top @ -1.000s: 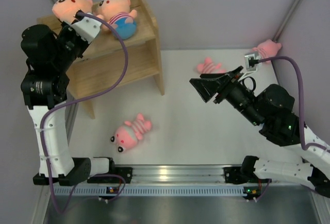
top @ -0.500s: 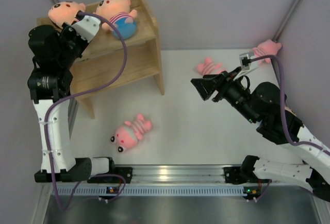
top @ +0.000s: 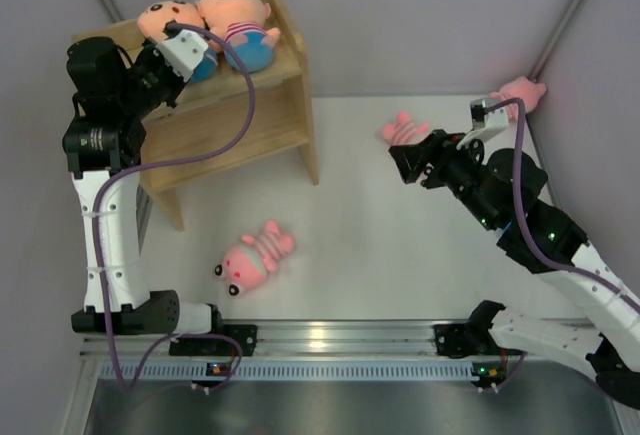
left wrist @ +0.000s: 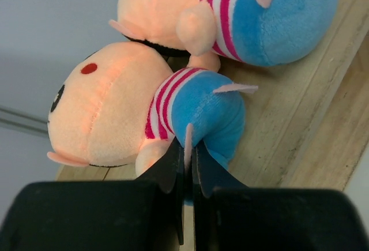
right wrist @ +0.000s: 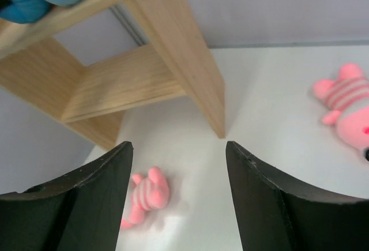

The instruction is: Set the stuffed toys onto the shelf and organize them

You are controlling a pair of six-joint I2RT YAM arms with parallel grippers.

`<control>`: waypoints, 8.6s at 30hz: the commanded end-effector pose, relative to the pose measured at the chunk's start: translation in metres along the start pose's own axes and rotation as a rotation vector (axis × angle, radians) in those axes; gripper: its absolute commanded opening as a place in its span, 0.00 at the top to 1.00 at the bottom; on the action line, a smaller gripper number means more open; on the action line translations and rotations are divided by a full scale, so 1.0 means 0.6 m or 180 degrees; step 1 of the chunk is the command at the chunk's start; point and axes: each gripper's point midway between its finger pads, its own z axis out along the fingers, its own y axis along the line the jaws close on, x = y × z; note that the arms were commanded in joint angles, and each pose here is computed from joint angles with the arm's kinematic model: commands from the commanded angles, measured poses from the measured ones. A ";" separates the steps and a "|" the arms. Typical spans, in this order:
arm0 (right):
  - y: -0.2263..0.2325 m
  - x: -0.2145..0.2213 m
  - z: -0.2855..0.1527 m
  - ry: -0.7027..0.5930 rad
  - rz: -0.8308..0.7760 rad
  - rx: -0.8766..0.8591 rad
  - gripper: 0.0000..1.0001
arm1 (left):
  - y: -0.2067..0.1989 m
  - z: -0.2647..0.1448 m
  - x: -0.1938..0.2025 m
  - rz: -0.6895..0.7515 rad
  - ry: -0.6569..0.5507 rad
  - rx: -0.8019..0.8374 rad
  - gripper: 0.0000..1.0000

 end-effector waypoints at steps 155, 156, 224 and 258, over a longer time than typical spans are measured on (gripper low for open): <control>0.070 0.151 0.069 0.0606 -0.1778 -0.0801 0.15 | -0.317 0.103 0.131 -0.2711 -0.0557 0.0633 0.52; 0.070 0.152 0.069 0.0613 -0.1778 -0.0810 0.15 | -0.327 0.101 0.136 -0.2721 -0.0494 0.0693 0.47; 0.065 0.266 0.087 0.1048 -0.1437 -0.1017 0.15 | -0.381 0.187 0.121 -0.0220 0.0433 0.1049 1.00; 0.129 0.609 0.301 0.2498 -0.0734 -0.2191 0.12 | -0.387 -0.270 0.192 -0.0965 0.0718 0.0691 0.56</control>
